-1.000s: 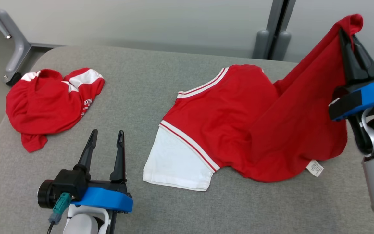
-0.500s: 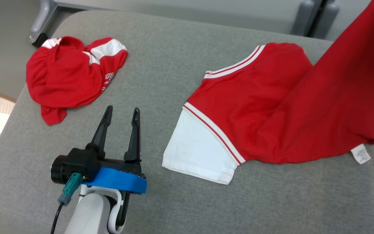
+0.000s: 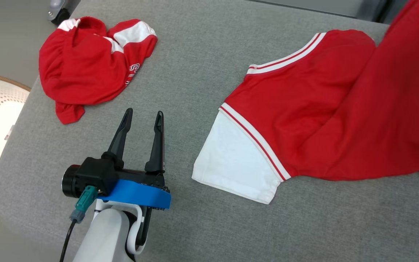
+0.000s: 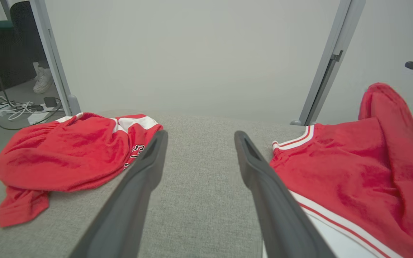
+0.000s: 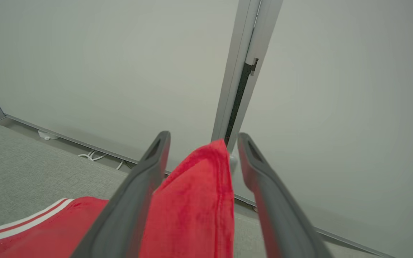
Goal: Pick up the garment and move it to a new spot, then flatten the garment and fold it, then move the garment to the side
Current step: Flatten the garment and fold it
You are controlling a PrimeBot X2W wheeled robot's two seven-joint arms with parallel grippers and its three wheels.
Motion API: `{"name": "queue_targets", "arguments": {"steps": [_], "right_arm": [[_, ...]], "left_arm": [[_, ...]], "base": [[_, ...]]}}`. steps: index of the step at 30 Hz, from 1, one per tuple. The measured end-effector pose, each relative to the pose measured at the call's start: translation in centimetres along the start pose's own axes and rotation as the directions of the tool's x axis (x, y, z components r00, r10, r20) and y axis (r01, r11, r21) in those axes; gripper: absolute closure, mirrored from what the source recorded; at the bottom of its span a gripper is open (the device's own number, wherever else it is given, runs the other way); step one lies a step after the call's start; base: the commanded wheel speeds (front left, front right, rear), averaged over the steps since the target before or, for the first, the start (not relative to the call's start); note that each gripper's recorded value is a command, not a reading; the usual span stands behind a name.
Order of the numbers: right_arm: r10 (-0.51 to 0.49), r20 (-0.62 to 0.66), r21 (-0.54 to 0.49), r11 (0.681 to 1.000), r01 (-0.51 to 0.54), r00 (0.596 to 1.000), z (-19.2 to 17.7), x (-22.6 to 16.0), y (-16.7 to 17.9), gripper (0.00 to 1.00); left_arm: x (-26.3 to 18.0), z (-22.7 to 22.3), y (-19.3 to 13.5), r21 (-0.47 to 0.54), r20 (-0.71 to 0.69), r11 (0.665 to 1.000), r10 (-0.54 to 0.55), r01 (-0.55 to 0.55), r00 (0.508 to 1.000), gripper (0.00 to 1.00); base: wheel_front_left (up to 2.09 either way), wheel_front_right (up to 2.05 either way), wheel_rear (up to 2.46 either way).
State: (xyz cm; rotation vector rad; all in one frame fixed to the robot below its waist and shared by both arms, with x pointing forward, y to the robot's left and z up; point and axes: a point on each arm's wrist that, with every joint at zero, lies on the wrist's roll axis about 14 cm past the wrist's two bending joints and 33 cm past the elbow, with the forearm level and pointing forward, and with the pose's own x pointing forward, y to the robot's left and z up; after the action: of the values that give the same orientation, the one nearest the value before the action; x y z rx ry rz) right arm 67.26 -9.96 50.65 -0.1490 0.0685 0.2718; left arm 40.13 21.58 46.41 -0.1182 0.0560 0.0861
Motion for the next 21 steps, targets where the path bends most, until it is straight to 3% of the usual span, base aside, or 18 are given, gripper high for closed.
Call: {"name": "queue_targets", "arguments": {"steps": [11, 21], "right_arm": [[-0.073, 0.03, 0.025, 0.997, 0.072, 0.997, -0.5, -4.9, -3.2, 0.0], [-0.115, 0.03, 0.083, 0.99, 0.112, 0.993, -3.8, -14.3, -4.0, 0.0]], "left_arm": [[0.0, 0.2, -0.9, 0.006, 0.013, 1.0, -0.03, 0.029, 0.999, 0.0], [-0.7, 0.5, -1.9, 0.007, 0.029, 0.998, -0.066, 0.066, 0.997, 0.0]], "base": [[0.0, 0.0, 0.0], [0.0, 0.0, 0.0]]}}
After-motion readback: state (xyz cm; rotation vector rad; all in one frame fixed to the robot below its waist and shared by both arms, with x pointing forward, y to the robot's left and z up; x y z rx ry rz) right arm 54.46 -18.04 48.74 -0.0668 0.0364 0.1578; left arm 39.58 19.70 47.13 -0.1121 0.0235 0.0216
